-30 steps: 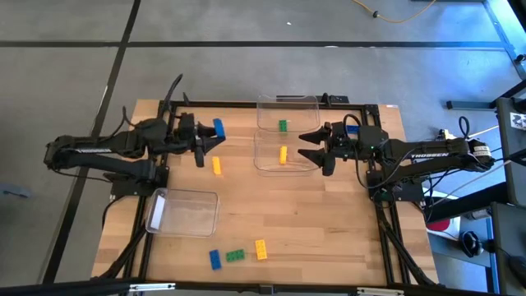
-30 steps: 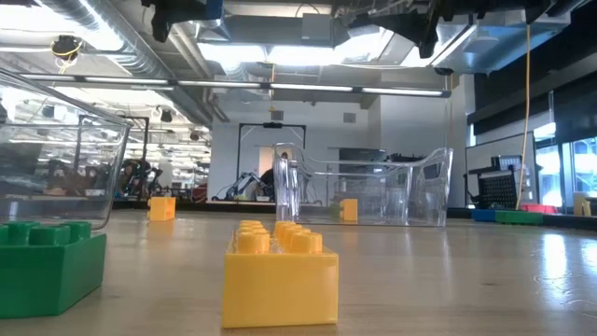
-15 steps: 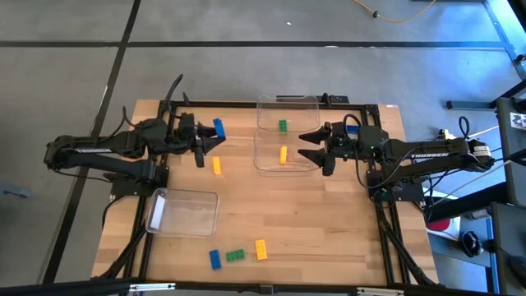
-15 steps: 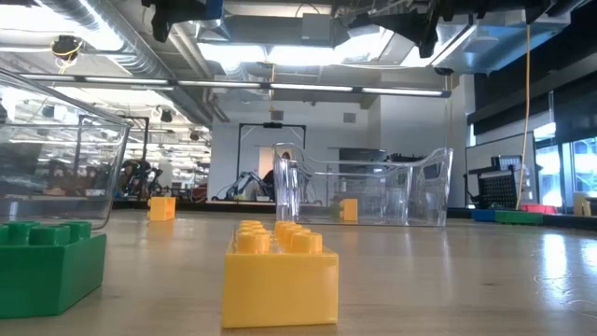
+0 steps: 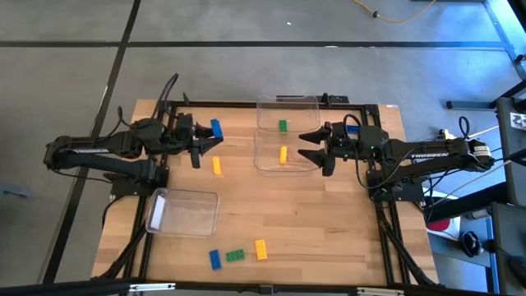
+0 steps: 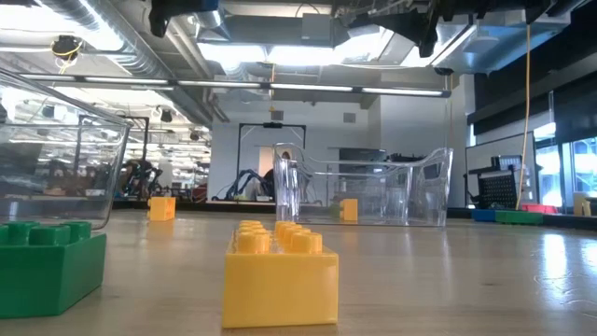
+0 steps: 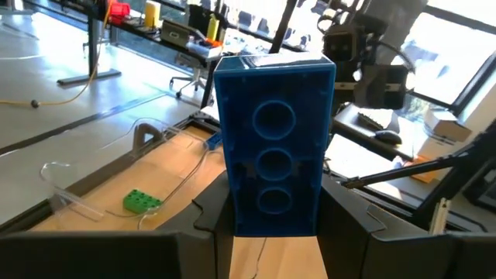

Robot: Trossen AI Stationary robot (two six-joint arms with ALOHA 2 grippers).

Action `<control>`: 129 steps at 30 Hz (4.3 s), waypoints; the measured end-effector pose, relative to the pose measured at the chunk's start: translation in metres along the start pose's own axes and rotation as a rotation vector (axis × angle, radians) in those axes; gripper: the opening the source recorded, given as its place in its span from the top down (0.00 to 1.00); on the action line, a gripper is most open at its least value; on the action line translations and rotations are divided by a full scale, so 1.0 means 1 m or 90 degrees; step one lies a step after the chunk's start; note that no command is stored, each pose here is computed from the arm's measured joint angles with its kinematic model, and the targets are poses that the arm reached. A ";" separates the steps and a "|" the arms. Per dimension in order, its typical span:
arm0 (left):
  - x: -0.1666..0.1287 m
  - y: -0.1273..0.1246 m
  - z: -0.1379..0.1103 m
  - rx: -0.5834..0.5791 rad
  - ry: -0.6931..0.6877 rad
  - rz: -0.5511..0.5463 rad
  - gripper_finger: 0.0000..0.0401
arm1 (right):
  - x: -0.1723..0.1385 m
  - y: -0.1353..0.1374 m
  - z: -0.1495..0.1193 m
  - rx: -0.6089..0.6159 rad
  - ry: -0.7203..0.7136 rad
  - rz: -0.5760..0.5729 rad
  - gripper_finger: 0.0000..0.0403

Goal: Sort & place blocks by color
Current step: Put the top left blue game piece into the bottom bottom transparent bin, then put the top yellow game piece into the center transparent bin

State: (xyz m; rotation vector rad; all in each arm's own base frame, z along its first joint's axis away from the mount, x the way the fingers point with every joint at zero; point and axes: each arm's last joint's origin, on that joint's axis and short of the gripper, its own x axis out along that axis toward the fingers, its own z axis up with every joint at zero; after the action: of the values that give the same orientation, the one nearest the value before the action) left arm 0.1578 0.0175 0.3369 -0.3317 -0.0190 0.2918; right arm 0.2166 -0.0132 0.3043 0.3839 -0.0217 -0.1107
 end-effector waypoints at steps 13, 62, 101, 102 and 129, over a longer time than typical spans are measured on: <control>-0.016 -0.001 0.009 -0.011 -0.039 -0.020 0.69 | 0.000 0.000 0.000 0.000 0.000 0.000 0.21; -0.014 -0.047 -0.005 -0.069 0.019 -0.231 0.69 | 0.000 0.000 0.000 0.002 0.000 0.000 0.21; -0.031 -0.076 -0.184 0.248 0.930 -0.095 0.69 | 0.000 0.000 0.000 0.000 0.001 -0.001 0.21; -0.032 -0.074 -0.186 0.251 0.934 -0.091 0.69 | 0.000 0.000 0.000 0.000 0.001 -0.001 0.21; -0.040 -0.060 -0.199 0.240 0.985 -0.060 0.51 | 0.000 0.000 0.000 0.000 0.000 -0.001 0.21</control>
State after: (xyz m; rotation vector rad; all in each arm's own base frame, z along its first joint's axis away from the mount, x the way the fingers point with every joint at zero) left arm 0.1498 -0.1114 0.1693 -0.1101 1.5202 -0.1164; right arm 0.2167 -0.0134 0.3041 0.3843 -0.0209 -0.1121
